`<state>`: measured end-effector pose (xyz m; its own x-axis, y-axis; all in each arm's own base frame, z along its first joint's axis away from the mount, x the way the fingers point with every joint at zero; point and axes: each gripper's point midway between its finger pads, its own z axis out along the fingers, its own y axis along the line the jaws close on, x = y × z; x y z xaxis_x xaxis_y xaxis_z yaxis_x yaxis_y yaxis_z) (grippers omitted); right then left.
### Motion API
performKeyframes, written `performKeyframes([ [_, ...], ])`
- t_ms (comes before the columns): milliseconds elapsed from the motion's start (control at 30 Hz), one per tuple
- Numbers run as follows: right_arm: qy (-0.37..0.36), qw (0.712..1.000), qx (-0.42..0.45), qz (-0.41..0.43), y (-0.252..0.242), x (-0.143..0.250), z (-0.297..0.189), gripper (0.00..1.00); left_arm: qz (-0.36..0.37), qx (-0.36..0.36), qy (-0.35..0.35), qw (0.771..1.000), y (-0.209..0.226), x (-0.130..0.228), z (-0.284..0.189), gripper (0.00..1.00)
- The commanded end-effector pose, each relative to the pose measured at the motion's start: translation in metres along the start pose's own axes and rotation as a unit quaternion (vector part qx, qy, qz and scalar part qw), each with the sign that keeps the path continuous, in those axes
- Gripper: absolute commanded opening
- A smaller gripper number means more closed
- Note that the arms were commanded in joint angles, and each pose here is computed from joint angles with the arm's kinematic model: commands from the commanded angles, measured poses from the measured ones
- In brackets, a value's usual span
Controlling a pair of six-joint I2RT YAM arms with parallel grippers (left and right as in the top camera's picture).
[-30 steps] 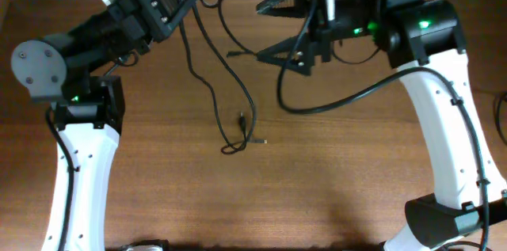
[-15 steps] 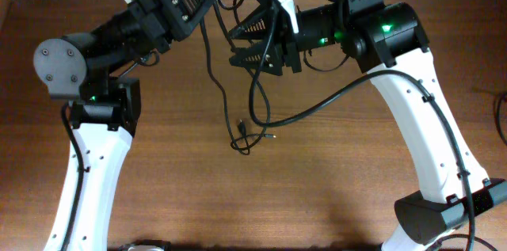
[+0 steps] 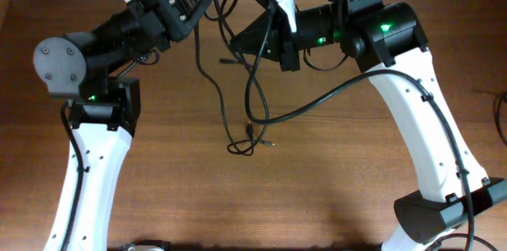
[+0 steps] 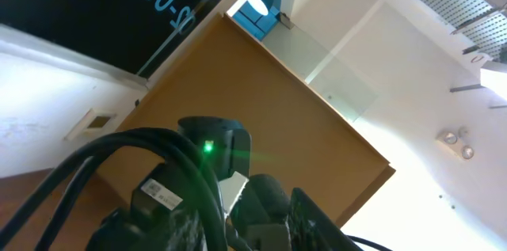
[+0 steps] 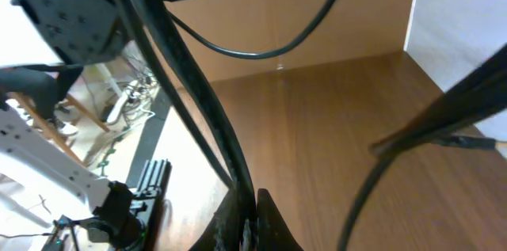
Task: Untangle cables
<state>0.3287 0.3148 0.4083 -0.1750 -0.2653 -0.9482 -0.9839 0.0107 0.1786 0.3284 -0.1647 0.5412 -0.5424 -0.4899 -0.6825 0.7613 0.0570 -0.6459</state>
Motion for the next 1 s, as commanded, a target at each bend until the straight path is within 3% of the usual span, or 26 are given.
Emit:
performKeyframes([
  [0,0.008,0.999,0.04,0.011,-0.024,0.008,-0.011,0.04,0.027,0.004,0.01,1.0,-0.011,-0.003,-0.005,0.34],
  [433,-0.009,0.977,0.18,0.116,-0.093,0.044,-0.138,0.04,0.035,-0.007,0.029,0.999,-0.006,-0.003,-0.016,0.29],
  [733,-0.048,0.928,0.324,0.177,-0.124,0.081,-0.279,0.04,0.036,-0.003,0.074,0.997,-0.007,0.011,-0.02,0.25],
  [967,-0.073,0.884,0.398,0.233,-0.115,0.112,-0.36,0.04,0.044,-0.132,-0.031,0.99,0.026,-0.062,-0.112,0.18],
])
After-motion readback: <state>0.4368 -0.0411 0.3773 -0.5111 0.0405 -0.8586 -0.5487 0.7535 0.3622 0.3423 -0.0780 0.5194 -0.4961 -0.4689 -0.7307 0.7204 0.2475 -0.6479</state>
